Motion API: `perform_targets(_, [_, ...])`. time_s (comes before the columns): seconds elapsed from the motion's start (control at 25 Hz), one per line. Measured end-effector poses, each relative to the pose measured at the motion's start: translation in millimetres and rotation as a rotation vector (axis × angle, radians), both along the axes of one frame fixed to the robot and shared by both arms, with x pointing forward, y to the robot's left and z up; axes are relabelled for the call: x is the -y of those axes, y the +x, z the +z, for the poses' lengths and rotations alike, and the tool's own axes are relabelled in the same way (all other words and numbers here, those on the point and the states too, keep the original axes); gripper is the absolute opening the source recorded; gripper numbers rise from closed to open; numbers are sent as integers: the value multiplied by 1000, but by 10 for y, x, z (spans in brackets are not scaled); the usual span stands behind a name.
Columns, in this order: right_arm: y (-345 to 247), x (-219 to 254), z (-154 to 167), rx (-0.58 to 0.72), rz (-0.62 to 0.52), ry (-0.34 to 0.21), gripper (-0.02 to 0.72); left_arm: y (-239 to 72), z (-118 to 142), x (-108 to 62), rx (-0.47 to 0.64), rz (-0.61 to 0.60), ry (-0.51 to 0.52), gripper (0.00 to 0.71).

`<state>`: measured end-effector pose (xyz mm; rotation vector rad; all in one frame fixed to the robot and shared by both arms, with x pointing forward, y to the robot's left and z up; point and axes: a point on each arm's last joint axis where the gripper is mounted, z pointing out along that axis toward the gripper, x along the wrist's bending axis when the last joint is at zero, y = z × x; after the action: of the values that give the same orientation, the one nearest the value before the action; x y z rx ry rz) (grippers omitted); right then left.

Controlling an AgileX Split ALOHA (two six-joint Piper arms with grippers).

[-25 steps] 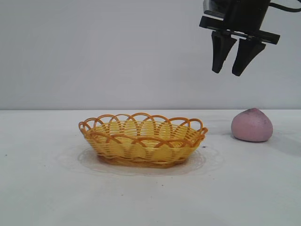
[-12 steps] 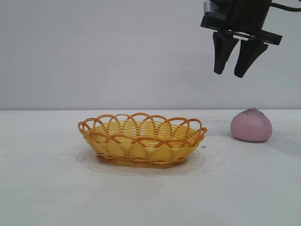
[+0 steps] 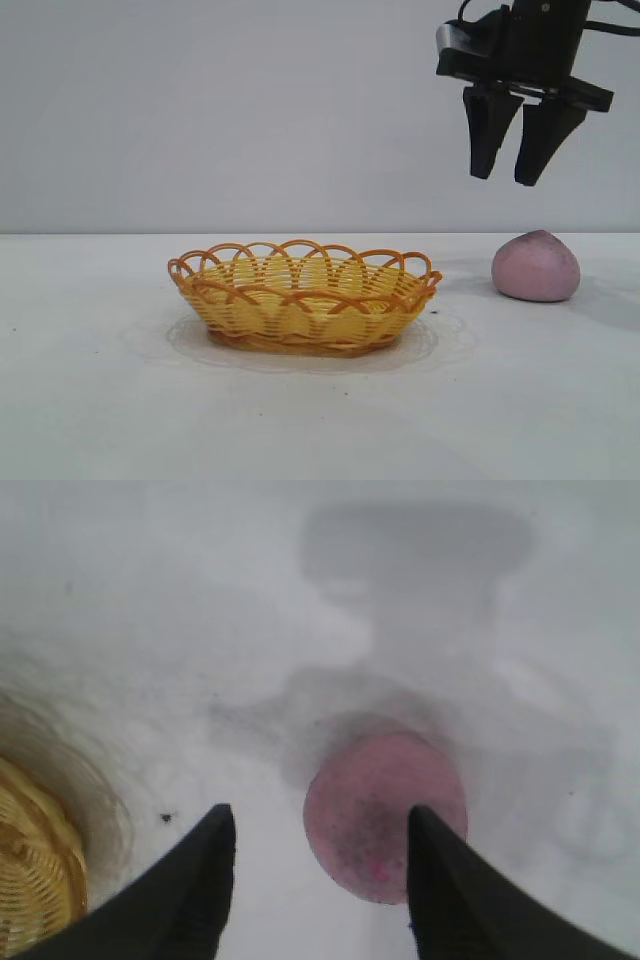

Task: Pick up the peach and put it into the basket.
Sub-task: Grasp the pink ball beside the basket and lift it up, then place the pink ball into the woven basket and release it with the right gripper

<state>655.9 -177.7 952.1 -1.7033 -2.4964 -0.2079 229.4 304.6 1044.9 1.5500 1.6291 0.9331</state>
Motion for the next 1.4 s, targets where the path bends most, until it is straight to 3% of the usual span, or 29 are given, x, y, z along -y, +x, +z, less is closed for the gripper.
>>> perform_targets(0.12, [-6,22,-82,8,1,-21,382,-3,0,2,1,23,0,418])
perform_targets(0.2, [-1,30,-174,6,1,-32,299,-3,0,2,1,23,0,418])
perform_targets(0.32, [34,33,-304,20,19,-42,101,-3,0,2,1,23,0,418])
perform_targets(0.44, [32,-9,-212,58,32,-34,0,-3,0,2,1,22,1,418])
perform_targets(0.52, [-30,-116,-7,101,66,-5,0,-3,0,2,1,22,1,418])
perform_targets(0.68, [-314,-573,565,209,182,121,0,-3,0,2,1,22,1,418])
perform_targets(0.8, [-616,-948,794,221,293,165,0,-3,0,2,1,22,1,418])
perform_targets(1.08, [-952,-1556,505,151,454,157,0,-3,0,2,1,22,1,418])
perform_targets(1.4, [-887,-1642,-107,25,448,87,0,-3,0,2,1,22,1,418])
